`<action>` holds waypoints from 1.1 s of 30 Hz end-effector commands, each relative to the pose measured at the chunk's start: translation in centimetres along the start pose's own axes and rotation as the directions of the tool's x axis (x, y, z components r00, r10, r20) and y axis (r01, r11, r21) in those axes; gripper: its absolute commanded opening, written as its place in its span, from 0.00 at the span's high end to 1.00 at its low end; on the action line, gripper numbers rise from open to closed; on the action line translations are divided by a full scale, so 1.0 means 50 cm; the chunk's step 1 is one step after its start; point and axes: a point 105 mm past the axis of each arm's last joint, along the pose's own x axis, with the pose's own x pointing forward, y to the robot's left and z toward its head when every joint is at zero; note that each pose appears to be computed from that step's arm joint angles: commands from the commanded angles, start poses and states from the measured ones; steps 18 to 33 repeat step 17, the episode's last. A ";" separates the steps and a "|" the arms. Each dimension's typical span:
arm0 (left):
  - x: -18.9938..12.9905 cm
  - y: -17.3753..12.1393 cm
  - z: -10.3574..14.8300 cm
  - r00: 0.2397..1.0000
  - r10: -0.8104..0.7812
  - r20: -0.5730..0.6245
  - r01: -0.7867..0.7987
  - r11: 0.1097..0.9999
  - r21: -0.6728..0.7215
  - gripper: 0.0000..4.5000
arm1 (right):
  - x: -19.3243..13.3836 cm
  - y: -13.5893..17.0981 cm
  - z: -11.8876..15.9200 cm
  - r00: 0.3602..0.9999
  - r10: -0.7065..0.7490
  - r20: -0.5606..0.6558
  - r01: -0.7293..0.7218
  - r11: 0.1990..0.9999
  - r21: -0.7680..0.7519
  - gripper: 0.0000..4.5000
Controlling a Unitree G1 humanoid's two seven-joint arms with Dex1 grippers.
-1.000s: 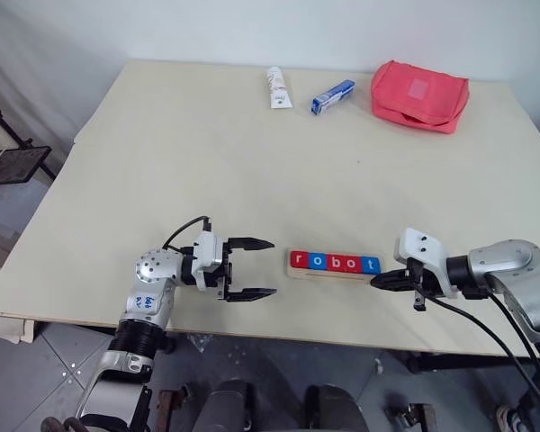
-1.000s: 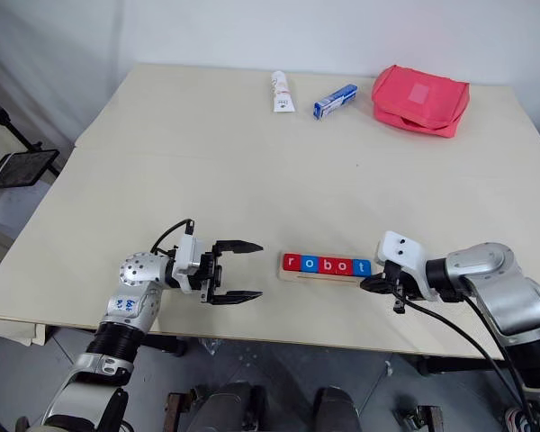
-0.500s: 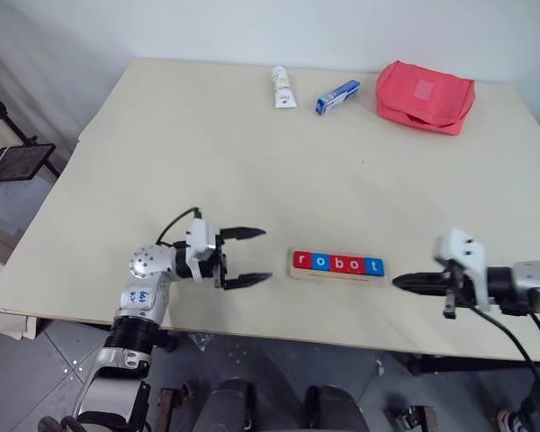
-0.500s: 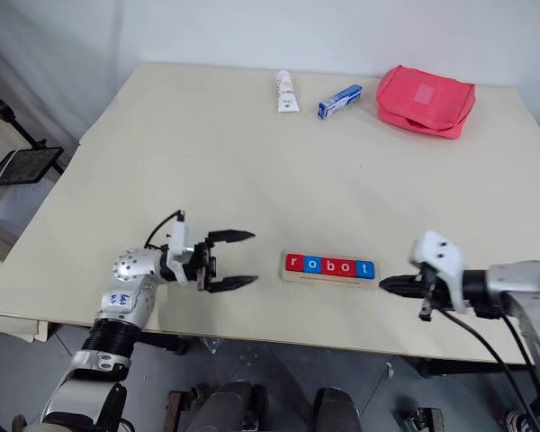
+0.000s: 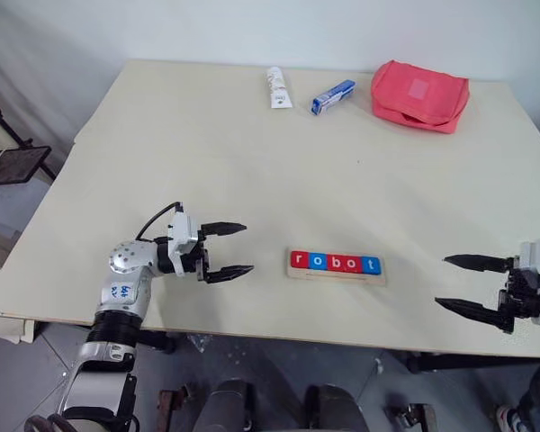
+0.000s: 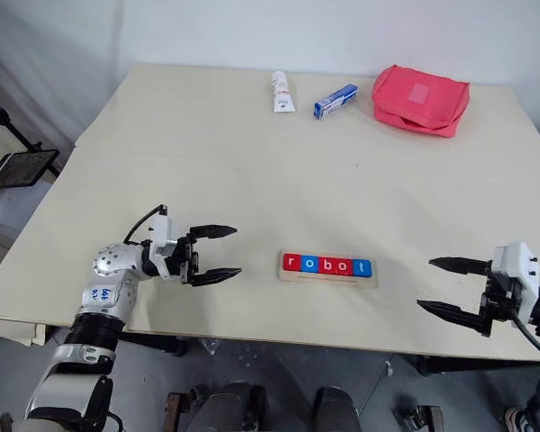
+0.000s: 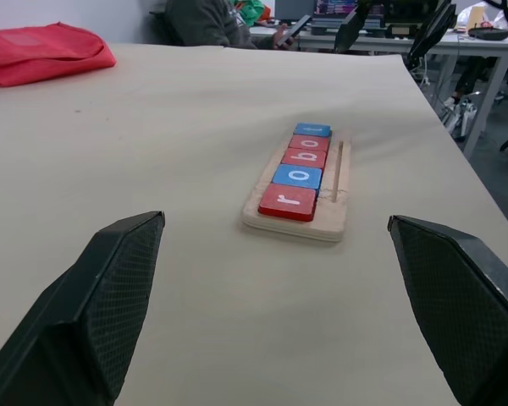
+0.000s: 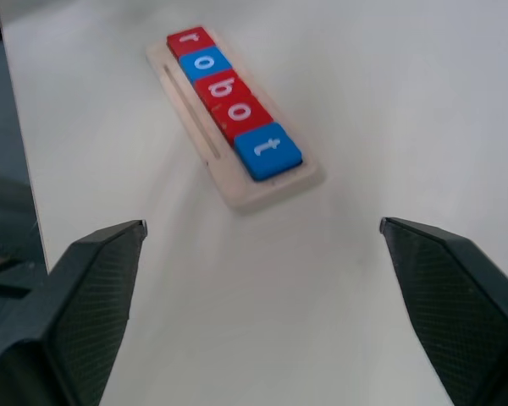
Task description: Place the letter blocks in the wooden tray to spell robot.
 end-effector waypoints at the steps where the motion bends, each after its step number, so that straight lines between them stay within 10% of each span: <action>1: -0.023 0.008 0.013 1.000 -0.001 0.003 0.001 1.000 0.002 0.00 | -0.035 -0.014 0.004 1.000 0.001 -0.018 -0.002 0.999 -0.040 0.01; 33: -0.051 -0.007 0.054 0.992 -0.103 0.071 0.103 0.995 0.003 0.00 | -0.076 -0.034 0.018 0.999 -0.028 0.043 0.027 0.999 0.018 0.01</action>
